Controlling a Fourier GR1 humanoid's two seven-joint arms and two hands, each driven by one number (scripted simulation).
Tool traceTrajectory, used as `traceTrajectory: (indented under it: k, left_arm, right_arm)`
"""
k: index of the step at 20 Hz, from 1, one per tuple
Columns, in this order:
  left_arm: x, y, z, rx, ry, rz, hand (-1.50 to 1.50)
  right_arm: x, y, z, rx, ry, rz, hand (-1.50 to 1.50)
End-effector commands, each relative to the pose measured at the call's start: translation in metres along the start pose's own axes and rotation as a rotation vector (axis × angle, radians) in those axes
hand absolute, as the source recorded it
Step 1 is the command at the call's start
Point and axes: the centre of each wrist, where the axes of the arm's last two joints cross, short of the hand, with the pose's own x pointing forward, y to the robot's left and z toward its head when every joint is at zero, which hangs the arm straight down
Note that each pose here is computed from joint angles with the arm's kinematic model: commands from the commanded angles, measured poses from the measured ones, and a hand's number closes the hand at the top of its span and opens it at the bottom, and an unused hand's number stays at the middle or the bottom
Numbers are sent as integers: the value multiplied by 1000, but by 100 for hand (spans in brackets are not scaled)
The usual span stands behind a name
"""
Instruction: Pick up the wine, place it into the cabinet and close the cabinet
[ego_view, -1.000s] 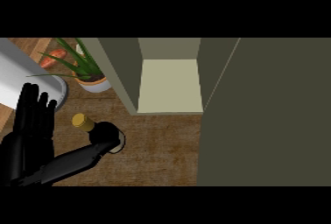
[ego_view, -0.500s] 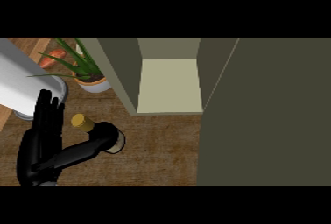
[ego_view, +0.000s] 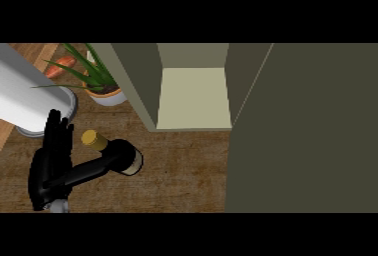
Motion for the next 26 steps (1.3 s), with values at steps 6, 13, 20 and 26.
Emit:
traceTrajectory:
  k: [6, 13, 20, 26]
  left_arm:
    - [-55, 8, -9, -17, 47, 3, -150]
    - [-79, 4, -18, -66, 86, 32, -150]
    - [-112, -2, 16, -72, 81, 29, -150]
    - [-139, -7, 1, -54, 89, 104, -150]
  right_arm:
    - [42, -1, 37, 4, -86, -42, -150]
    - [49, -1, 39, 24, -93, -21, -150]
    - [49, 0, 37, 16, -99, -30, -150]
    - [51, 1, 40, 26, -104, -40, -150]
